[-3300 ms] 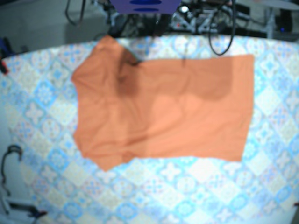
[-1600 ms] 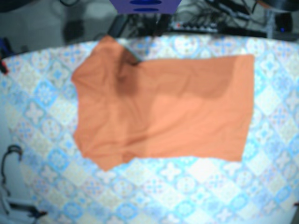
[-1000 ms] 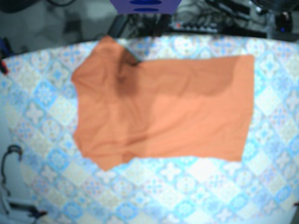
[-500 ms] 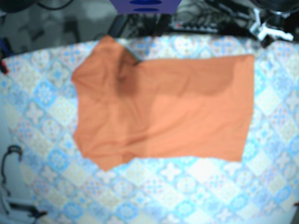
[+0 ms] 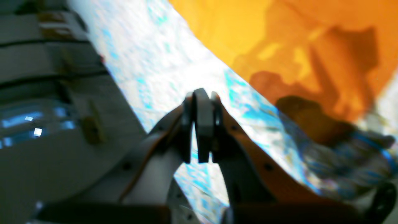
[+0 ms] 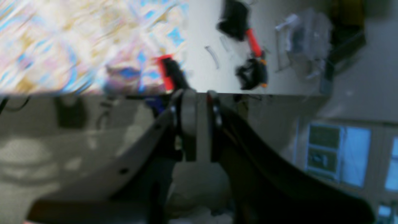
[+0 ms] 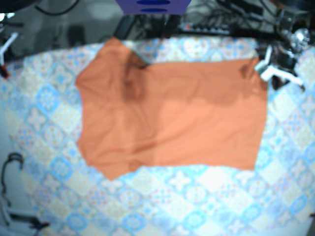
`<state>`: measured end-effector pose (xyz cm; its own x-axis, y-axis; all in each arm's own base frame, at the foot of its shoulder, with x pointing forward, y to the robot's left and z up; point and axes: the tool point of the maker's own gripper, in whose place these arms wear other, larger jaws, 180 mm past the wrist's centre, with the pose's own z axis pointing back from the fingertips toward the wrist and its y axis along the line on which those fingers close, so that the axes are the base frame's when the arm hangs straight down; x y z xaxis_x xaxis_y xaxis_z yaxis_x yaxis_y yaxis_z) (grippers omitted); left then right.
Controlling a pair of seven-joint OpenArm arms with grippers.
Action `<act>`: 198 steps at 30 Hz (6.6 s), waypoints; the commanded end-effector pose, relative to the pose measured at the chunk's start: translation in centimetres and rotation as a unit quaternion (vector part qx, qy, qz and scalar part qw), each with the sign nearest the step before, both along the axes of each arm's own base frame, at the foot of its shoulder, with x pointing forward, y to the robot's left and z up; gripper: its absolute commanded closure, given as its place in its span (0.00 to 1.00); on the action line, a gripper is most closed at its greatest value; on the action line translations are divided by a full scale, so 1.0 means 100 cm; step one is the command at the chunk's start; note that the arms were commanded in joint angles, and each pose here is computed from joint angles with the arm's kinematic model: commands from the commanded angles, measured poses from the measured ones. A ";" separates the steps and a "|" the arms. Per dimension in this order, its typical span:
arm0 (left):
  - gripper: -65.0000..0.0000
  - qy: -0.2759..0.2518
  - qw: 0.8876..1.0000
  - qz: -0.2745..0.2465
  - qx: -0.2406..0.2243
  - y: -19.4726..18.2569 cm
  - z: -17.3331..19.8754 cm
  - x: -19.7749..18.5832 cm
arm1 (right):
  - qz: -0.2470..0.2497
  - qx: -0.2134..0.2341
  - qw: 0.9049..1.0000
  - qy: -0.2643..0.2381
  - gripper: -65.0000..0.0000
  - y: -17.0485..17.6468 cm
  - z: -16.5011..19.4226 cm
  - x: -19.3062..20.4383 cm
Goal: Fold the T-shirt properly
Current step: 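Move both grippers down toward the shirt's shoulder corners, then grasp the shoulder corners of the orange shirt with both grippers, then adjust the grip on the shoulder corners with both grippers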
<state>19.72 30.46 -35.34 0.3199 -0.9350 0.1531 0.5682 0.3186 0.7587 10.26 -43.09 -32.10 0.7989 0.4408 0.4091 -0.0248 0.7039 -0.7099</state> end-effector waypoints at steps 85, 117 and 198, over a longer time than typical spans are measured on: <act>0.78 0.017 0.997 -0.072 0.023 -0.076 -0.014 -0.016 | 0.634 -0.103 0.762 0.083 0.37 0.232 -0.134 0.040; 0.78 0.015 0.997 -0.070 0.021 -0.076 -0.014 -0.014 | 0.682 -0.106 0.722 0.042 0.37 0.300 -0.128 0.043; 0.53 0.165 0.984 0.037 0.052 0.042 -0.094 -0.082 | 0.663 -0.111 0.738 0.055 0.96 0.297 -0.134 0.044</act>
